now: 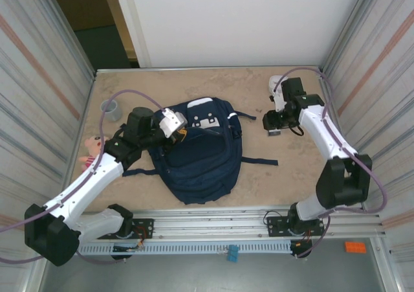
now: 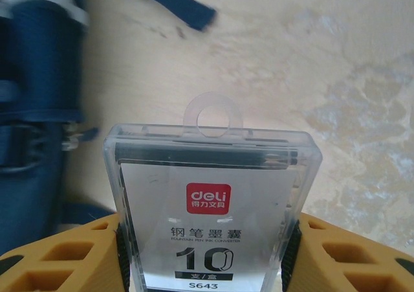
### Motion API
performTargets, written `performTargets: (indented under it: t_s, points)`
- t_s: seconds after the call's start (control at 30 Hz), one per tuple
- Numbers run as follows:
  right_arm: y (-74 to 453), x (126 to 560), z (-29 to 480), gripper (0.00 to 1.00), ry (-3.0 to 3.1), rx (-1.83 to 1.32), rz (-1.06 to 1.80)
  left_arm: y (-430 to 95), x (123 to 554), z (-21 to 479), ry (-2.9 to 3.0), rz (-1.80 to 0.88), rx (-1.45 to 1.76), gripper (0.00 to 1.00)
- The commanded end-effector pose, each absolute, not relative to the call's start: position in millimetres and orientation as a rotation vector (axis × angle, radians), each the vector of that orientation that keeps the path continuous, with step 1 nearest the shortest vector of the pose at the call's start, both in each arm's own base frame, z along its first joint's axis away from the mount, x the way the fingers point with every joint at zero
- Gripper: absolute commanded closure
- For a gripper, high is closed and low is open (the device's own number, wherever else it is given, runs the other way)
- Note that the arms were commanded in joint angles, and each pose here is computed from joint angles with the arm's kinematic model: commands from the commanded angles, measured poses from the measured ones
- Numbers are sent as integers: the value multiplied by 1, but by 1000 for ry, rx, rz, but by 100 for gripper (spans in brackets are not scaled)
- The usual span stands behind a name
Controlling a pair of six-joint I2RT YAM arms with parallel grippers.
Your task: Pack the student bag
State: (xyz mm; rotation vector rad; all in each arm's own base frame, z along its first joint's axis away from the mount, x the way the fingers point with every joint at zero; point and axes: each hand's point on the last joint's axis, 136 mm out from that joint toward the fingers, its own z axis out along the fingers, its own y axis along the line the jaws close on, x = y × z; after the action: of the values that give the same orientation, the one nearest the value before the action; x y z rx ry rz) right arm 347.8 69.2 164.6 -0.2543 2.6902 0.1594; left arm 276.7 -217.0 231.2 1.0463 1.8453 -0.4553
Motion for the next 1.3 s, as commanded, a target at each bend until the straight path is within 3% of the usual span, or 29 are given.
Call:
performTargets:
  t_s: [0.0,0.6,0.97,1.27]
  points:
    - [91,338,194,53,2591,-250,283,-214,276,258,1777,-431,1006,100]
    - [233,276,329,53,1925,-640,781,-218,281,269,1744,-495,900,100]
    - [308,219,304,52,1404,-1300,476,-222,281,277,1714,-532,883,100]
    - [328,242,245,52,1305,-1534,81,-223,280,283,1703,-549,872,100]
